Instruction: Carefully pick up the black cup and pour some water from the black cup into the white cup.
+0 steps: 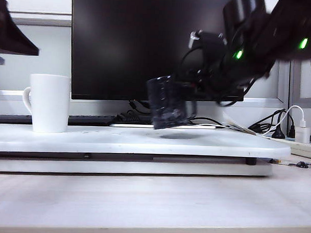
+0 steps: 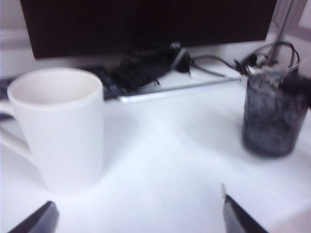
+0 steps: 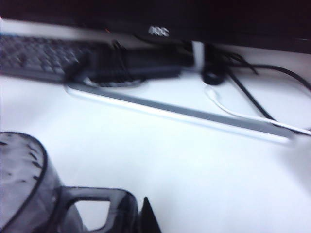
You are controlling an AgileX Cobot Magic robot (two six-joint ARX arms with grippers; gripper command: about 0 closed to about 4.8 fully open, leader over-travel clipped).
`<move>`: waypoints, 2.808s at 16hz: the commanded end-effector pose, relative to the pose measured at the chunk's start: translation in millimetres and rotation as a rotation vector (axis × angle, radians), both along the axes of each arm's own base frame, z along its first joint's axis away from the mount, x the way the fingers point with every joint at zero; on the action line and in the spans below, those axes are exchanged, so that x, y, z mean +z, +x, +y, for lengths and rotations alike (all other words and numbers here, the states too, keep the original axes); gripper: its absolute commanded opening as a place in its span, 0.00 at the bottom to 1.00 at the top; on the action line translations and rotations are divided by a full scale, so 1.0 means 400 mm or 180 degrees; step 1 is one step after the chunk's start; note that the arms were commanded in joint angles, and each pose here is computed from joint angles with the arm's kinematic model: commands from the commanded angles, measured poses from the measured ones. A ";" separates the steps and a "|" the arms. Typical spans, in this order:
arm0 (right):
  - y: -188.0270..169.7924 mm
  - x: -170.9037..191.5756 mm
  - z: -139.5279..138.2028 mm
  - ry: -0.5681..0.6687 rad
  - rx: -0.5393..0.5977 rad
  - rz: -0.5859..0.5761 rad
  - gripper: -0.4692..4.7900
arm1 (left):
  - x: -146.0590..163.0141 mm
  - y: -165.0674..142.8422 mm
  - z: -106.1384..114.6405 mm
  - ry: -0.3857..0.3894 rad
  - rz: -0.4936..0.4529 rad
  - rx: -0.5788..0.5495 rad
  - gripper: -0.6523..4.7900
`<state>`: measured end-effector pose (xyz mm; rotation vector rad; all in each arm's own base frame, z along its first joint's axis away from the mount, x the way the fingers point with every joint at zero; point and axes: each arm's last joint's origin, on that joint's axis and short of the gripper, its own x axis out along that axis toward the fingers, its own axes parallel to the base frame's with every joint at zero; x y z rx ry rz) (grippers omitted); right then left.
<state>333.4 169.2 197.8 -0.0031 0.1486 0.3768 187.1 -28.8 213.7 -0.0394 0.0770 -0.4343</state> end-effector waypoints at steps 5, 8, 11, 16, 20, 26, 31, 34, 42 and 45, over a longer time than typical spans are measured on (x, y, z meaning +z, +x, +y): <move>0.104 -0.061 0.040 0.0151 0.0106 -0.0164 0.08 | -0.003 0.023 -0.020 -0.0046 -0.0181 -0.0261 1.00; 0.123 -0.054 0.045 0.0186 0.0093 -0.0236 0.08 | -0.002 0.023 -0.020 -0.0047 -0.0189 -0.0261 1.00; 0.125 -0.052 0.039 0.0174 0.0038 -0.0229 0.37 | 0.003 0.022 -0.022 -0.0055 -0.0263 -0.0324 1.00; 0.114 -0.016 0.032 0.0163 -0.0004 -0.0221 0.57 | 0.023 0.019 -0.022 -0.0075 -0.0501 -0.0354 1.00; 0.052 0.093 0.000 -0.0016 -0.0048 -0.0274 0.57 | 0.085 -0.031 -0.015 -0.0228 -0.0893 -0.0363 1.00; -0.244 0.344 -0.145 0.0122 -0.0136 -0.0774 0.57 | 0.141 -0.236 0.024 -0.0288 -0.1087 0.0169 1.00; -0.575 0.364 -0.307 0.0051 -0.0214 -0.0606 0.57 | 0.128 -0.318 0.043 0.0080 -0.0739 0.0529 1.00; -0.629 0.234 -0.334 0.0152 -0.0229 -0.0589 0.57 | 0.077 -0.299 0.044 0.0157 -0.0347 0.0642 1.00; -0.587 -0.066 -0.312 0.0351 -0.0173 -0.0380 0.57 | -0.112 -0.238 0.037 -0.0052 0.0336 0.0683 1.00; -0.587 -0.096 -0.313 0.0208 -0.0221 -0.0124 0.57 | -0.142 -0.233 0.038 -0.0017 0.0433 0.0758 1.00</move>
